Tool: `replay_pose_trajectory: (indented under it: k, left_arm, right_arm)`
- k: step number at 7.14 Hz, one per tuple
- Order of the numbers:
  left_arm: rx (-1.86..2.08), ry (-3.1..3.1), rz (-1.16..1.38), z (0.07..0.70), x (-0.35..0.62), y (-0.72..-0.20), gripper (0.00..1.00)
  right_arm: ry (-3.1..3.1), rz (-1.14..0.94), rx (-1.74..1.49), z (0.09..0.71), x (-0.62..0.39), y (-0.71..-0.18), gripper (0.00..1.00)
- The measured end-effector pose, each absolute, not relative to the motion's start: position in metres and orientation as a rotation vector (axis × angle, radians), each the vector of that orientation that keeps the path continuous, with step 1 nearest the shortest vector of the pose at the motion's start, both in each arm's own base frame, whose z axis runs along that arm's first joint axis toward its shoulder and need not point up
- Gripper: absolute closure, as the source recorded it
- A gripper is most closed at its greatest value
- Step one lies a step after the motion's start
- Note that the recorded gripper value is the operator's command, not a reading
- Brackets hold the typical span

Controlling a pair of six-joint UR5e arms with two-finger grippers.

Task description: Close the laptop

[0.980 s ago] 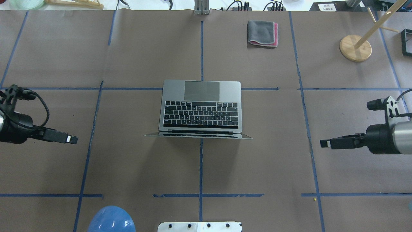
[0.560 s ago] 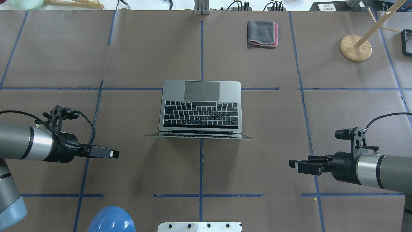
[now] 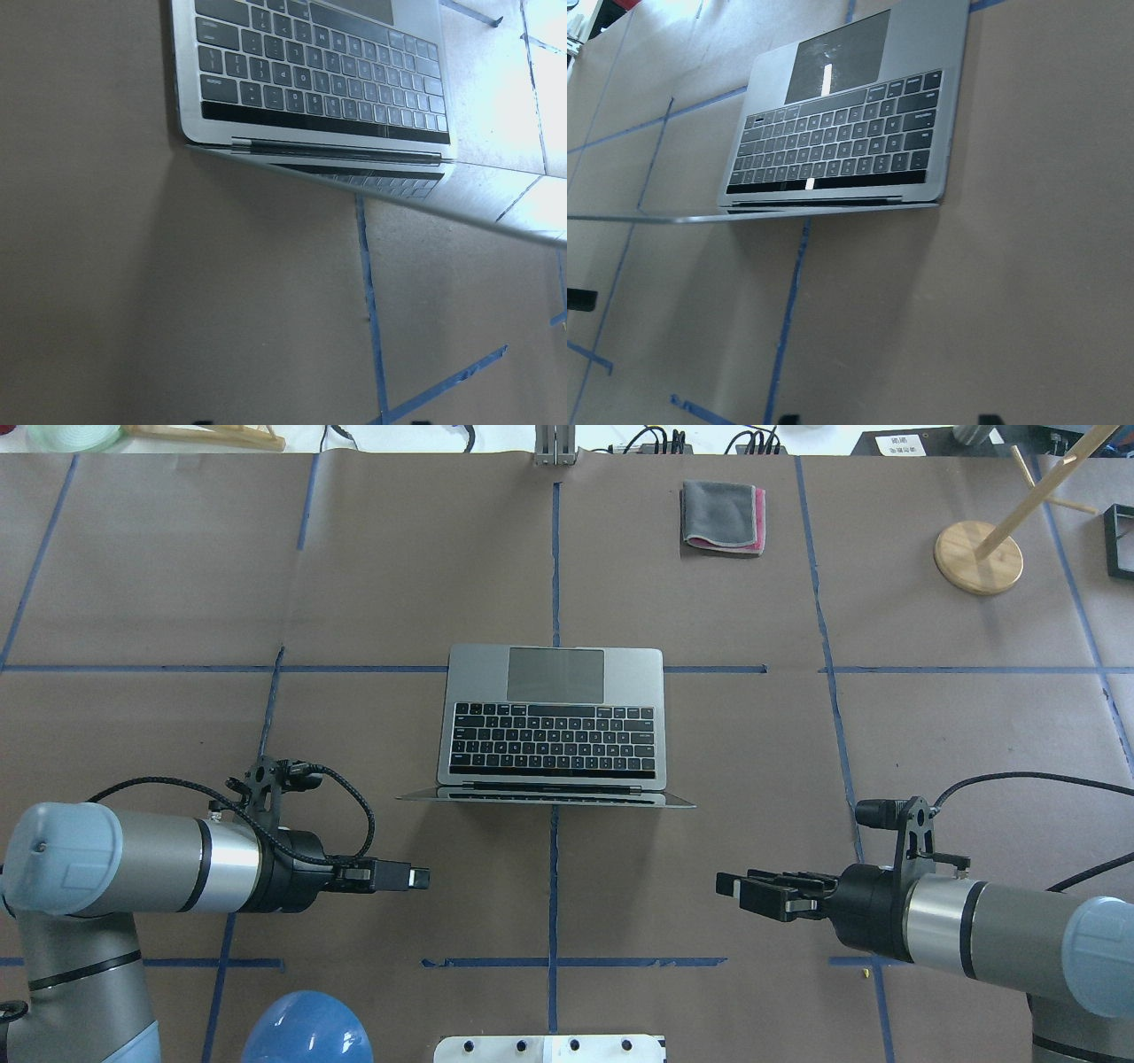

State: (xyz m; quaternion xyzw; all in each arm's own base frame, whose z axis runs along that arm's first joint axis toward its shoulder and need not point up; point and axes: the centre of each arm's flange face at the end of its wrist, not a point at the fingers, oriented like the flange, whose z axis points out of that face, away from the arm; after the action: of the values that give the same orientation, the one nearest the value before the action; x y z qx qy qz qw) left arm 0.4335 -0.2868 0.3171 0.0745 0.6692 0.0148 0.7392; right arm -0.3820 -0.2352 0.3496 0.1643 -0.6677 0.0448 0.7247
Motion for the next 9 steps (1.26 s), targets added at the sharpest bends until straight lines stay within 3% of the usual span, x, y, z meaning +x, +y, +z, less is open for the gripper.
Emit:
replay_pose_trajectory:
  k: [4, 9]
  left_arm:
    - [0.156, 1.509, 0.006, 0.296, 0.437, -0.286, 0.97]
    - [0.218, 1.524, -0.055, 0.284, 0.432, -0.303, 1.00]
  right_arm:
    - [-1.507, 0.165, 0.387, 0.305, -0.419, -0.229, 0.97]
    - [-1.415, 0.219, 0.441, 0.276, -0.421, -0.238, 0.98]
